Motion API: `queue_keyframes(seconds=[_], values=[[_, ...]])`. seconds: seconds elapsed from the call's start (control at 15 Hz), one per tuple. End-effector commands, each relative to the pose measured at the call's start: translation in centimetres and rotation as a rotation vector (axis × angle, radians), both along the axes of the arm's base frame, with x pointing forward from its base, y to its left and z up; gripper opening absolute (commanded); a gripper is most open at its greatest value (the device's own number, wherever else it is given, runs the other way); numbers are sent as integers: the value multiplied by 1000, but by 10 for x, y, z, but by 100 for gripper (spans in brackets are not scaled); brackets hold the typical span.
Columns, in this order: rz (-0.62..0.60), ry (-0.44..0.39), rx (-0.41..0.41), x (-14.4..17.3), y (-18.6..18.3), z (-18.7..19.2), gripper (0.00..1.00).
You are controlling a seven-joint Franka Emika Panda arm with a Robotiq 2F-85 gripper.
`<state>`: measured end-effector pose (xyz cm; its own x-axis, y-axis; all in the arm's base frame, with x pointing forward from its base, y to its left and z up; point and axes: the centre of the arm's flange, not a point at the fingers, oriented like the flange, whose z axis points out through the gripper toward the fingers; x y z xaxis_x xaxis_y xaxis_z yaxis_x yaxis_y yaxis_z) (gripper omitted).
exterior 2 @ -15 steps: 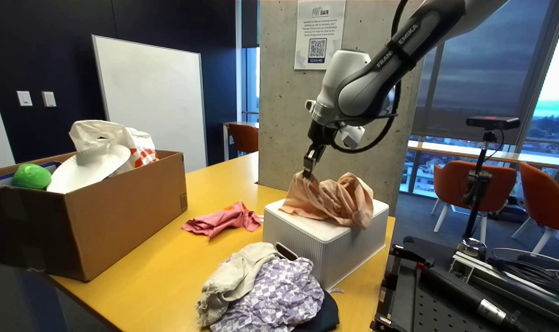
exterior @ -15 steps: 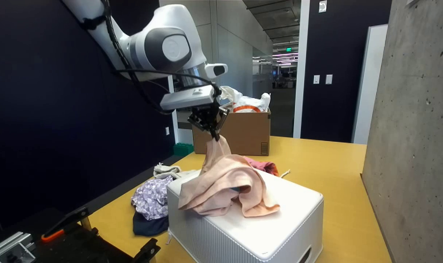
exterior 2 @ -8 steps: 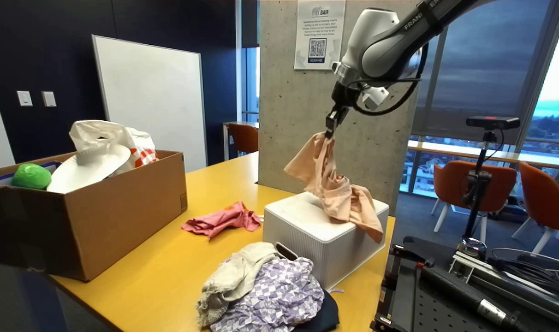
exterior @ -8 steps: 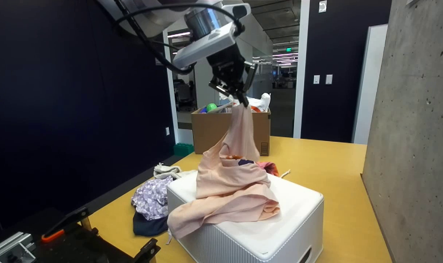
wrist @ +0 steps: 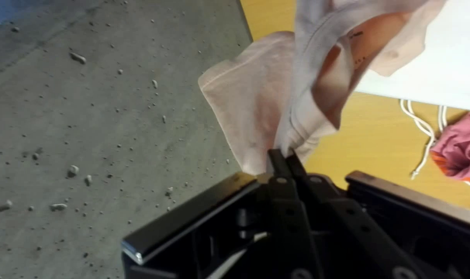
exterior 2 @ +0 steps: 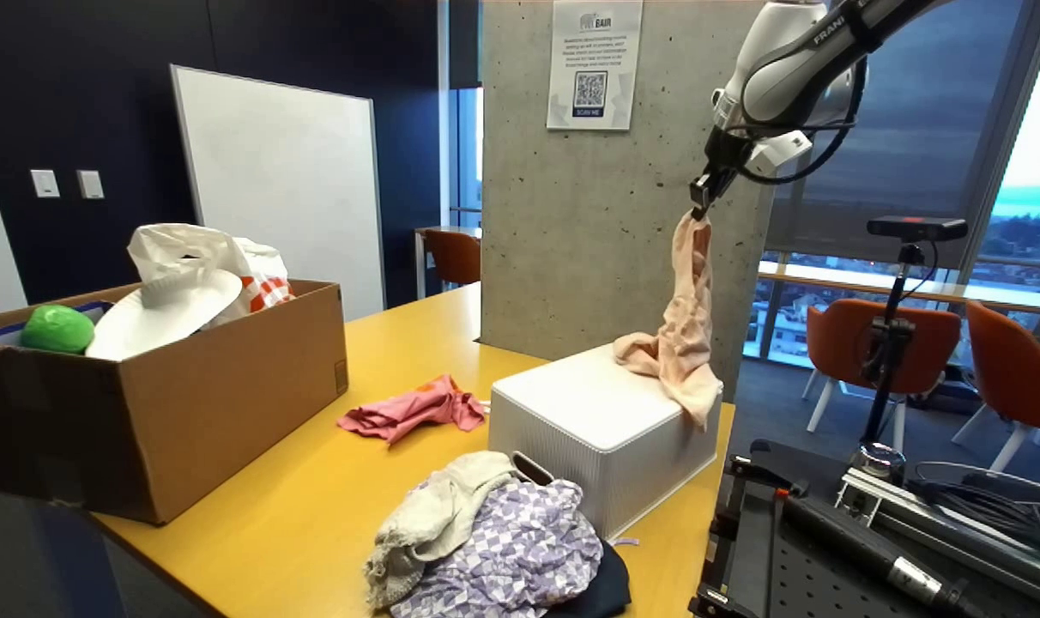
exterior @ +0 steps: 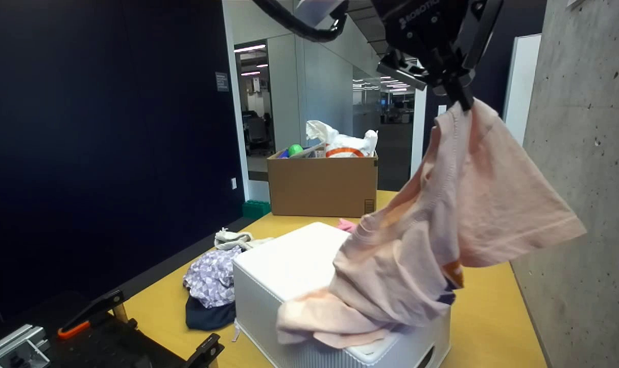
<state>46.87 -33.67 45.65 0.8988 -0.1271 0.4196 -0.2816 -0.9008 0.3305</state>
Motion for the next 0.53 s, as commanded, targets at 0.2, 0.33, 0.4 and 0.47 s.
queue_keyframes(seconds=[0.2, 0.33, 0.4, 0.47], values=[[-78, 12, -118, 12, 17, 31, 0], [-135, 37, -164, 9, 6, 38, 0], [-172, 46, -179, 3, -6, 43, 0], [-203, 54, -186, -2, -14, 46, 0]])
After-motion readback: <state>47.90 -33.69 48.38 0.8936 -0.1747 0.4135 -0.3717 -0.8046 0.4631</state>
